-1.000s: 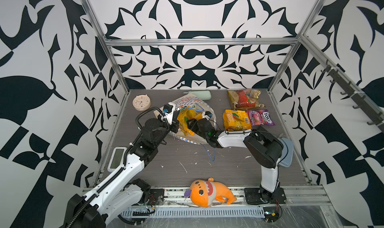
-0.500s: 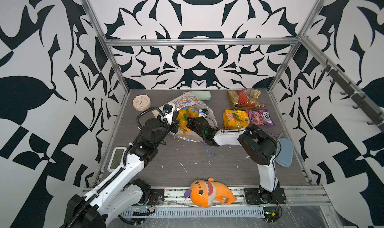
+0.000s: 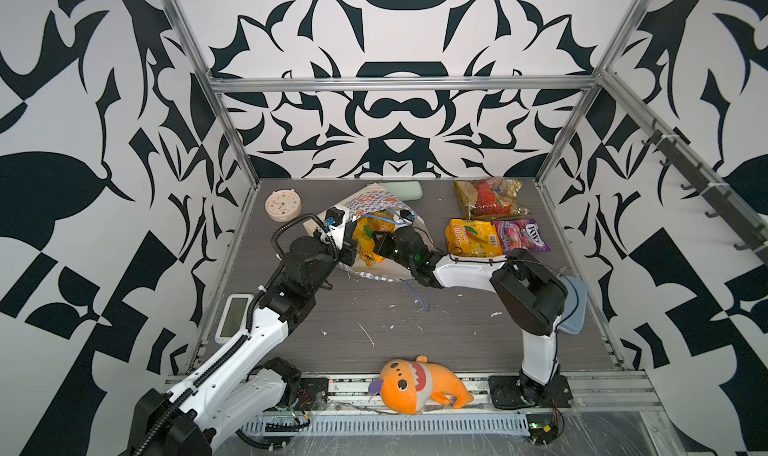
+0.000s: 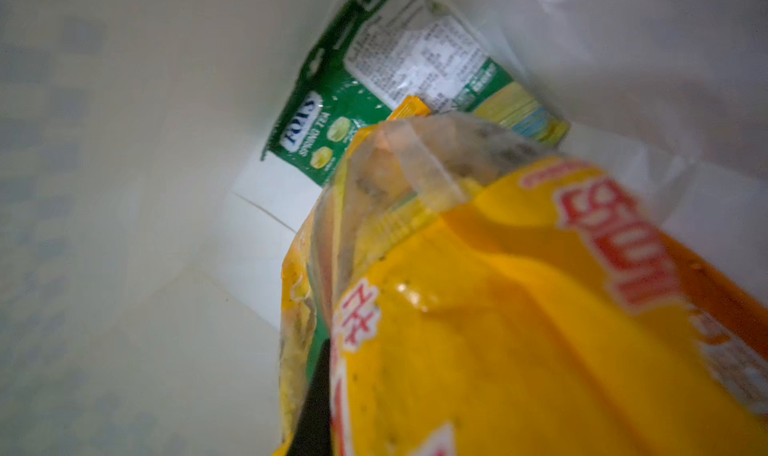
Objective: Take the snacks out of the paper bag
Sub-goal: 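Lift the yellow mango candy bag out of the paper bag with the right gripper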
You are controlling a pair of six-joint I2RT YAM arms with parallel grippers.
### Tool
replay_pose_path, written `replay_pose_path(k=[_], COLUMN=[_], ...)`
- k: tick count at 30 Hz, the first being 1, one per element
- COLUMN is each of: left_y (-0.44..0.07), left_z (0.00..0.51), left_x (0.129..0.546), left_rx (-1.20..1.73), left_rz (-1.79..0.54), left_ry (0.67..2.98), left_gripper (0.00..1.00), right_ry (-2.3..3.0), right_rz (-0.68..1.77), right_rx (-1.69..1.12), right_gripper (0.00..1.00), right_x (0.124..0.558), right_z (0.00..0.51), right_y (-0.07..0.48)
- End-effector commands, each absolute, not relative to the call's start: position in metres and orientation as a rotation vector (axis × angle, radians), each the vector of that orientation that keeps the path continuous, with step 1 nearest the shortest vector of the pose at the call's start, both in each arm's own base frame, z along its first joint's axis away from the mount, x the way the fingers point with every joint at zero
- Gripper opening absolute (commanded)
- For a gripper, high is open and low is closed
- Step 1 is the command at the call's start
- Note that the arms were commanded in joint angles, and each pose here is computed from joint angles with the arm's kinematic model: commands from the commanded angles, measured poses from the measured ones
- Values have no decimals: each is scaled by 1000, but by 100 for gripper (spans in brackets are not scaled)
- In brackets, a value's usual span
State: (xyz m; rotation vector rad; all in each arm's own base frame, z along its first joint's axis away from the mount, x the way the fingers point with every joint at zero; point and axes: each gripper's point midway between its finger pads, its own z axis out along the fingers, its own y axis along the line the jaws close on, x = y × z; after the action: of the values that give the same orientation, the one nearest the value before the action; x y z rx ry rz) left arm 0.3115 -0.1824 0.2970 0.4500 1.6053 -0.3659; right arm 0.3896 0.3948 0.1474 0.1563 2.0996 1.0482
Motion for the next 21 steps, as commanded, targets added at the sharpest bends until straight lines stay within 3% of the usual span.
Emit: replay_pose_path(k=[1, 21], left_y=[-179, -160], left_z=[310, 315], left_x=[315, 337], left_rx=[412, 308], left_rz=[-356, -212], left_ry=[1575, 1615], left_gripper=[0, 0], right_ry=[1885, 1935], right_rz=[1178, 1139], right_rx=[1, -499], right_gripper=[0, 0], right_x=[378, 321], right_z=[245, 304], right_y=[400, 361])
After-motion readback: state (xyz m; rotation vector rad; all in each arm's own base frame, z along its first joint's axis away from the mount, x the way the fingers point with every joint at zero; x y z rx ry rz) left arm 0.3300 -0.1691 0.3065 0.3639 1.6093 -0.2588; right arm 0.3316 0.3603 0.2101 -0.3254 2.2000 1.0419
